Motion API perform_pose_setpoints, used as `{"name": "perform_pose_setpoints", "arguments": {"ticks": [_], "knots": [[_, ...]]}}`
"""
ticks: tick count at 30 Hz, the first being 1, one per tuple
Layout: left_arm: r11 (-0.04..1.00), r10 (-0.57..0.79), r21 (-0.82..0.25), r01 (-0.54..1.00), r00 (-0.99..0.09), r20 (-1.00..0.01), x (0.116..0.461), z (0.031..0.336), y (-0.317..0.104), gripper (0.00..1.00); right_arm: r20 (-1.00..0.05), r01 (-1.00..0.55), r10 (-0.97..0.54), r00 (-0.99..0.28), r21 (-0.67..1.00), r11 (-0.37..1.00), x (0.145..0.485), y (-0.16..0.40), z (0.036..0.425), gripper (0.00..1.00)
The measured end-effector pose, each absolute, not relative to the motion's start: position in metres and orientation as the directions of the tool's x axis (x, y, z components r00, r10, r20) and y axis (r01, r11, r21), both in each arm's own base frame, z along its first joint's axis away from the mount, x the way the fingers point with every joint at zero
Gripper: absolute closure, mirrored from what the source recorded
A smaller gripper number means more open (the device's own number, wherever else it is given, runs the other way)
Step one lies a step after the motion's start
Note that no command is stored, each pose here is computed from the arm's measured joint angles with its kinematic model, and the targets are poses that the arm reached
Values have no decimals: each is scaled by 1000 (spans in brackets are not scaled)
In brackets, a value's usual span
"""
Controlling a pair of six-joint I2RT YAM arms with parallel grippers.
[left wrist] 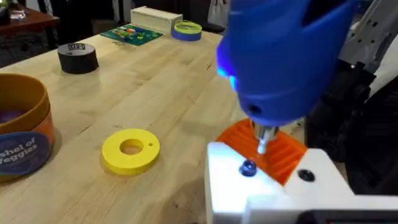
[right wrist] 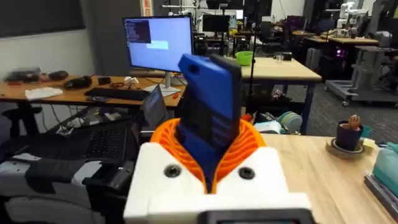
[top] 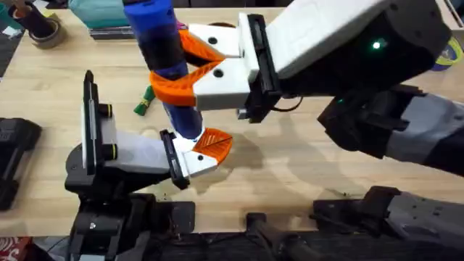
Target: Pick up the gripper from the table and insert it into the empty holder that is missing its gripper. Then pick up a screw, insert it into the mounting hole, and use the screwdriver to tighten it. Finally, clean up the table by picking up the vegetable and placing it into the bucket.
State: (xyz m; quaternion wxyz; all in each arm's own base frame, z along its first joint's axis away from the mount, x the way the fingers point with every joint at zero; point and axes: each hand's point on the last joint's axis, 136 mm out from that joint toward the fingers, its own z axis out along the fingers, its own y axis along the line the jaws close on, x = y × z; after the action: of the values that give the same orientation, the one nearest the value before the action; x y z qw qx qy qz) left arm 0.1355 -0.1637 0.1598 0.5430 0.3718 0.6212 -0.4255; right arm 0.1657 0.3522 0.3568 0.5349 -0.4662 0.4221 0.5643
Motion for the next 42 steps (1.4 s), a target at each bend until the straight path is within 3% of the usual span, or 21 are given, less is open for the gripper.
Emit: {"name": "perform_pose_setpoints", "arguments": {"ticks": [42], "knots": [[361,0,-125,924,-134,-991,135,160,-164,984,-984,-996,180,9,-24,-83,166,358,344,976]]}}
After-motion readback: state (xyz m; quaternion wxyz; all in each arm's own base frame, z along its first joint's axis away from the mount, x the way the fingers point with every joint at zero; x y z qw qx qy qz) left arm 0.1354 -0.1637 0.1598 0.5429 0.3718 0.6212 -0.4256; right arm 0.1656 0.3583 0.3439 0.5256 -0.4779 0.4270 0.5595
